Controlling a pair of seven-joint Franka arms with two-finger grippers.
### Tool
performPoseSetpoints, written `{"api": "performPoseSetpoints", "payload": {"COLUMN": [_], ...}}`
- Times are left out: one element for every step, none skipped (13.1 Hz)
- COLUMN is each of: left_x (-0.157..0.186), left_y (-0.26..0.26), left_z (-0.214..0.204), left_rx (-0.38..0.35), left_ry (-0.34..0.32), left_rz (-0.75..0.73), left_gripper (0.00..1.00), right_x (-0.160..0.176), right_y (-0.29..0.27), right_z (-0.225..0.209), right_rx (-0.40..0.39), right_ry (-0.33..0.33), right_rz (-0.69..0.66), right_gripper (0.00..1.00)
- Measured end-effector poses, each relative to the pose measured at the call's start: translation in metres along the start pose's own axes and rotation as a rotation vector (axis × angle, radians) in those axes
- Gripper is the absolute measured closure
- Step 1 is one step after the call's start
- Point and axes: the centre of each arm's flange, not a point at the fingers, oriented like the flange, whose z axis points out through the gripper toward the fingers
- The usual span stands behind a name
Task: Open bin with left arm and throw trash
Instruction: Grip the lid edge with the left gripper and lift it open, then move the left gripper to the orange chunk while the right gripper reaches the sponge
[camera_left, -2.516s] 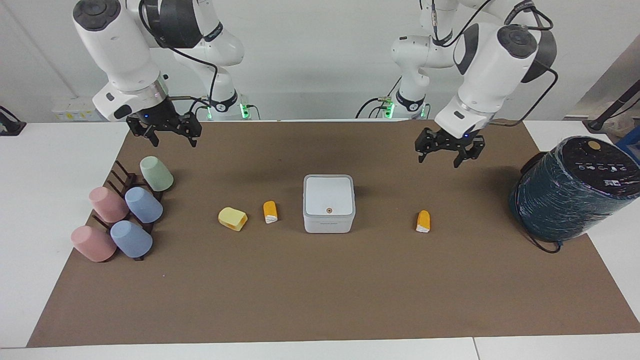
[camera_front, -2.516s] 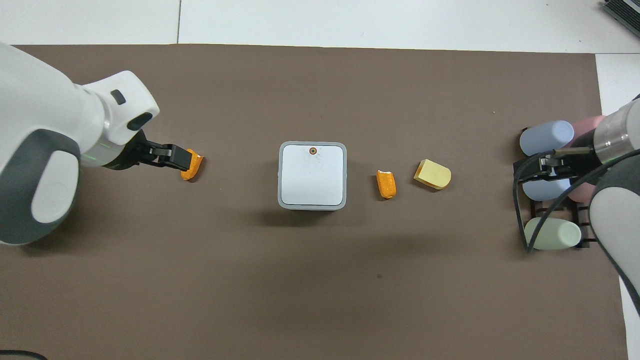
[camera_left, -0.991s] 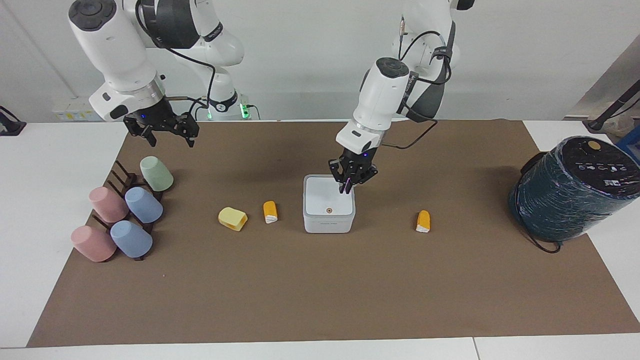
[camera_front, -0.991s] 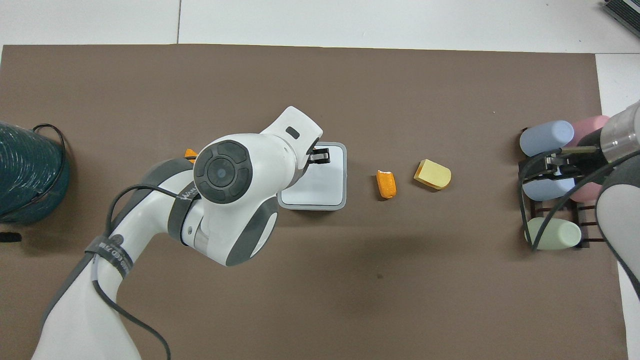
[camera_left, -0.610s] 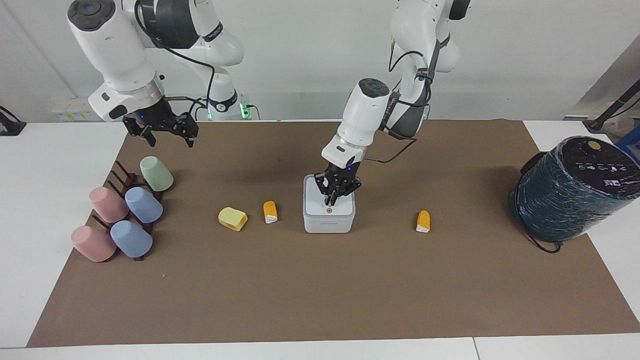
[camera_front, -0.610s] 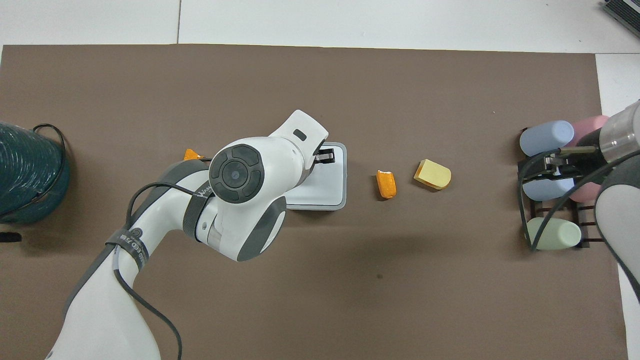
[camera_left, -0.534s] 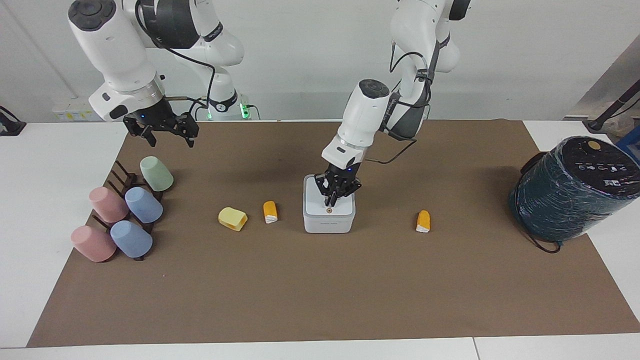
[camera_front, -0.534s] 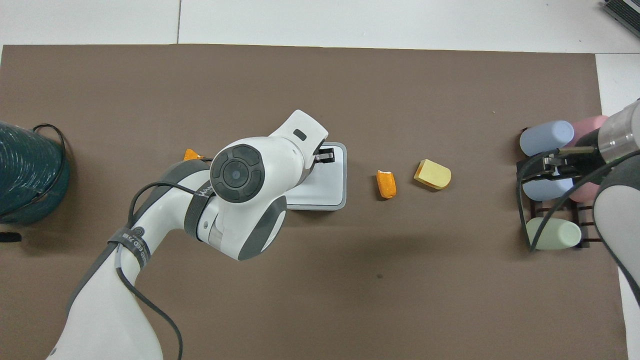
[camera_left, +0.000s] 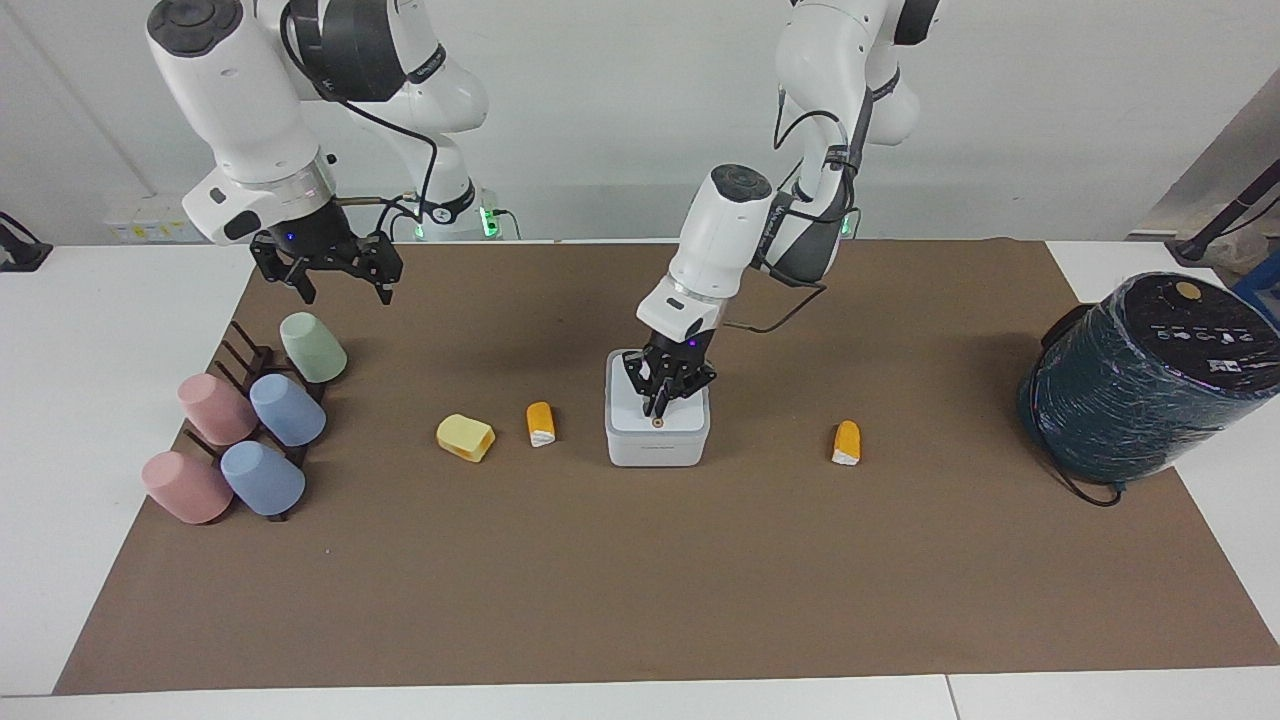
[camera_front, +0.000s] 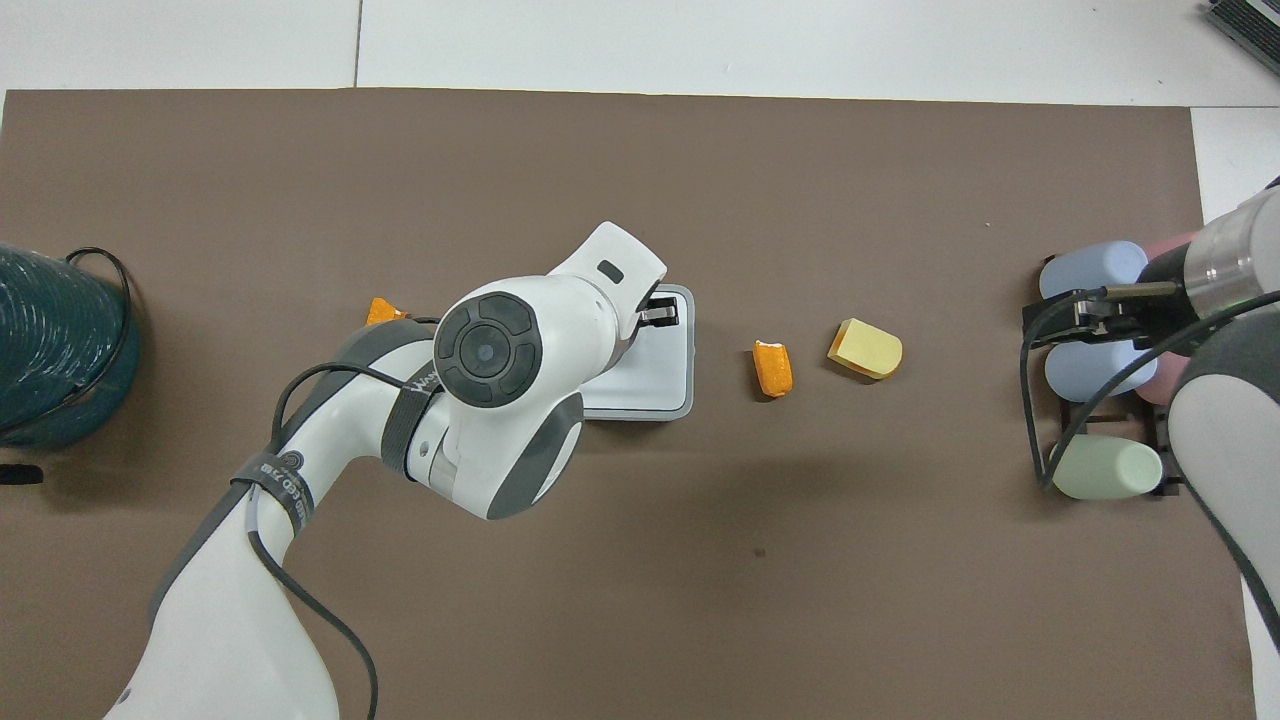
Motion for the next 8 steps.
{"api": "performPoseSetpoints", "payload": {"left_x": [0.004, 0.010, 0.021, 0.034, 0.047, 0.060, 0.070, 0.080], "left_y": [0.002, 0.002, 0.001, -0.005, -0.014, -0.028, -0.044, -0.063], "left_z": [-0.006, -0.016, -0.031, -0.047, -0.060, -0.070, -0.074, -0.076], "left_rx": [0.017, 0.043, 0.068, 0.086, 0.096, 0.104, 0.113, 0.122], "left_ry": [-0.026, -0.062, -0.095, -0.114, -0.120, -0.122, -0.126, -0.133], "left_rz": [-0.001, -0.005, -0.015, -0.029, -0.042, -0.046, -0.041, -0.023], "left_gripper": [0.82, 0.82, 0.81, 0.81, 0.80, 0.79, 0.79, 0.79], "right_x": [0.001, 0.001, 0.001, 0.003, 0.004, 0.005, 0.006, 0.007], "right_y": [0.000, 0.000, -0.001, -0.001, -0.001, -0.001, -0.002, -0.006], "right_z": [0.001, 0.002, 0.005, 0.009, 0.015, 0.025, 0.034, 0.043], "right_rx": [0.000, 0.001, 0.001, 0.001, 0.002, 0.003, 0.003, 0.004], "right_ry": [0.005, 0.007, 0.008, 0.014, 0.019, 0.024, 0.030, 0.038], "right_rz": [0.000, 0.000, -0.001, -0.001, -0.001, -0.002, -0.003, -0.009], "right_gripper": [0.00, 0.00, 0.00, 0.00, 0.00, 0.00, 0.00, 0.00]}}
